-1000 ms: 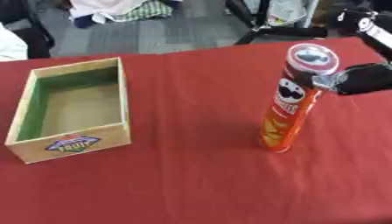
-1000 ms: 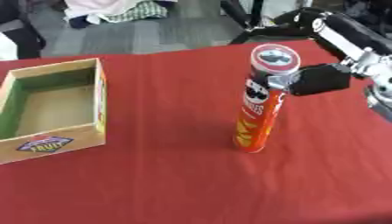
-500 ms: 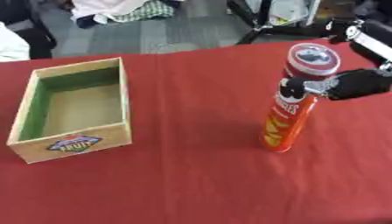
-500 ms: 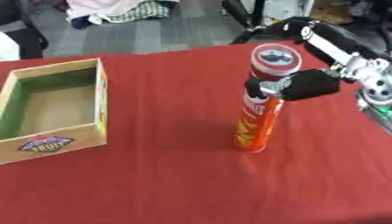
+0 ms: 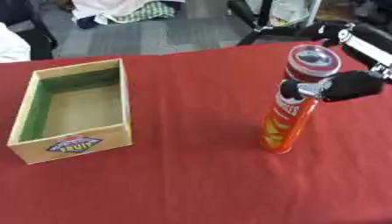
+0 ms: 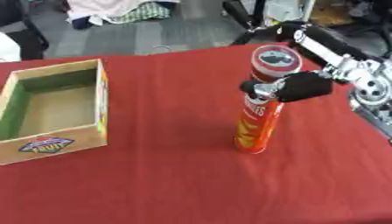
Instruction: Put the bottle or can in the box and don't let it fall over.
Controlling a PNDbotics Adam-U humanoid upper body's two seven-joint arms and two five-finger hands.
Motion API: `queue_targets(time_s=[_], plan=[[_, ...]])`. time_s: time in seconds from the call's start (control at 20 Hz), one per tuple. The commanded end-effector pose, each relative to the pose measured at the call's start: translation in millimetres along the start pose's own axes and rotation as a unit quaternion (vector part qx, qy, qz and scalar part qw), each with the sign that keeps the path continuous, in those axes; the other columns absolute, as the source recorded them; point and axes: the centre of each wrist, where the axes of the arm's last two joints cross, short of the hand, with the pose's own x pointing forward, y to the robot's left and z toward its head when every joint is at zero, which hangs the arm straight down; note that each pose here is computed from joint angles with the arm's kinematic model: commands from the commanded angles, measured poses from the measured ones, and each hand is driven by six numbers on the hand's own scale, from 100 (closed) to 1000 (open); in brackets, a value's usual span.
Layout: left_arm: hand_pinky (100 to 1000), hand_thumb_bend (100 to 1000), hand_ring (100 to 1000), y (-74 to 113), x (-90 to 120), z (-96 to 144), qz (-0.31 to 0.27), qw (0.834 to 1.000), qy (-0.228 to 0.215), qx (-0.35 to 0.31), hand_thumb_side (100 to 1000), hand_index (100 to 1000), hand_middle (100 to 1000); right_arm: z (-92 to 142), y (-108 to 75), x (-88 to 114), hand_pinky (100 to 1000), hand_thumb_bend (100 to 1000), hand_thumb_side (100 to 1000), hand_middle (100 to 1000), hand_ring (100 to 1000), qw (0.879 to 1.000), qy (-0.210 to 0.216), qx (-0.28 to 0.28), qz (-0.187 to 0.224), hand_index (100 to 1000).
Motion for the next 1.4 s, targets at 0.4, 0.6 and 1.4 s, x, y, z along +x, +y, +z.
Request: queue_targets(time_s=[0.4, 0.6, 1.4], plan=[[912, 560, 837, 0.5, 10.5, -3.4, 0.002, 1.0, -0.02, -0.002, 749, 754, 789, -4.5, -6.5, -0.7, 882, 524, 517, 887, 910, 1.0, -0.001, 0.006, 0.014, 904], [912, 560, 837, 0.6, 10.3, -3.2, 0.003, 1.0, -0.02, -0.002, 749, 754, 789, -6.2, -5.1, -1.7, 881, 522, 518, 886, 909, 1.0, 0.0, 0.012, 0.012, 903], [912, 559, 837, 0.4, 10.4, -3.0, 0.005, 1.0, -0.02, 0.002, 748, 751, 787, -12.6, 0.3, -7.4, 795, 493, 454, 872, 886, 1.0, 0.001, 0.023, 0.003, 884]])
